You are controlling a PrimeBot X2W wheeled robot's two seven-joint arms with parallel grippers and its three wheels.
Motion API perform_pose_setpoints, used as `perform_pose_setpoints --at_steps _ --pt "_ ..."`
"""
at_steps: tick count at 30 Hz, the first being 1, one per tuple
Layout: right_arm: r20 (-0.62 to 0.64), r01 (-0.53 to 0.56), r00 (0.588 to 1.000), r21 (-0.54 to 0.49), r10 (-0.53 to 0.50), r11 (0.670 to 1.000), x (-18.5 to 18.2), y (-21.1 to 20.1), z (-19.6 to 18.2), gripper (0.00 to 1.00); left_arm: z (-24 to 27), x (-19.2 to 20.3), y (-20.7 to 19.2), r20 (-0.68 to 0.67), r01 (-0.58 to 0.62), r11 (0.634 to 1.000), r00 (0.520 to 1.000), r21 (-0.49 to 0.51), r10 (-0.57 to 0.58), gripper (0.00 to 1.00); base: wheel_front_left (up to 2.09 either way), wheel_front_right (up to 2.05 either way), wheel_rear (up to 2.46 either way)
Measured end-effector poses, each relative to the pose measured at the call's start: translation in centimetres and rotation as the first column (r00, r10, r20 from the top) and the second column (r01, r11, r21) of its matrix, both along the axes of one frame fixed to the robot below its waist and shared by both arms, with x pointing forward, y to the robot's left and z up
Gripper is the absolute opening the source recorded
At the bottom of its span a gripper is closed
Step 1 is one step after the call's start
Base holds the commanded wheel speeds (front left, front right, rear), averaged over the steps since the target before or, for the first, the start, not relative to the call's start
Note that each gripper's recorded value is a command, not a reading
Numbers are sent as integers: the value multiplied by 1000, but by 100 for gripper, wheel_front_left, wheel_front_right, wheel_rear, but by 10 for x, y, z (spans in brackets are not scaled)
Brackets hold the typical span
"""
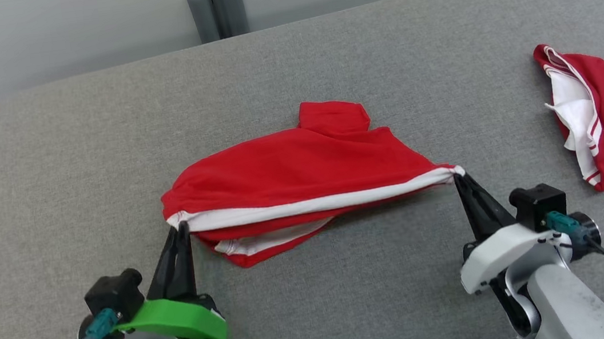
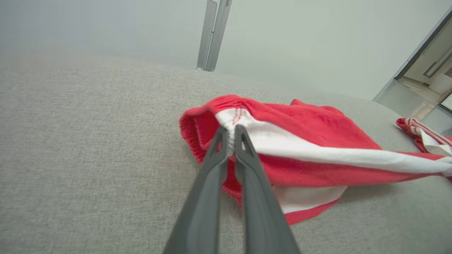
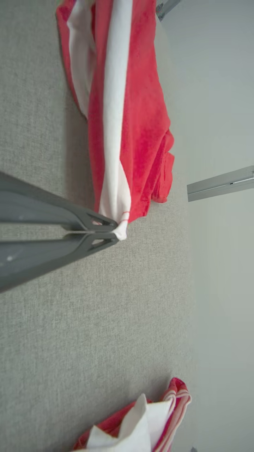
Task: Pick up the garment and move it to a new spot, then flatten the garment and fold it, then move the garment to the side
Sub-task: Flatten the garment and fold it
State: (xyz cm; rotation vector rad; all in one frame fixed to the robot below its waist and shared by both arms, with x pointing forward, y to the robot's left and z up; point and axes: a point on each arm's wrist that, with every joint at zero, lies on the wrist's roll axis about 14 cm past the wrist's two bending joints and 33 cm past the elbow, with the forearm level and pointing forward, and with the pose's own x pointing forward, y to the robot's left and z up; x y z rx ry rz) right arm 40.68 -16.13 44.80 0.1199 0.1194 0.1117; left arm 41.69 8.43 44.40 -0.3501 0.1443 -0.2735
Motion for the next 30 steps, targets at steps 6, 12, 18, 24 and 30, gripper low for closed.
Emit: perform_pose_setpoints --at_steps 6,12,18,24,30 --pt "202 -15 979 -14 17 1000 23 1 72 0 85 26 -1 253 8 1000 967 19 -13 0 0 0 0" --pt "438 -31 898 -40 46 999 36 2 167 0 172 45 7 480 -1 994 876 110 -52 0 0 0 0" --pt "603 -23 794 -98 78 995 40 -5 249 0 246 59 12 626 -28 987 775 160 -79 0 0 0 0" --pt "626 -3 773 -162 106 987 62 -10 272 0 259 87 13 629 -42 982 773 185 -85 0 0 0 0" --pt "584 -7 803 -196 122 981 103 -8 262 0 238 127 12 574 -44 976 814 214 -89 0 0 0 0"
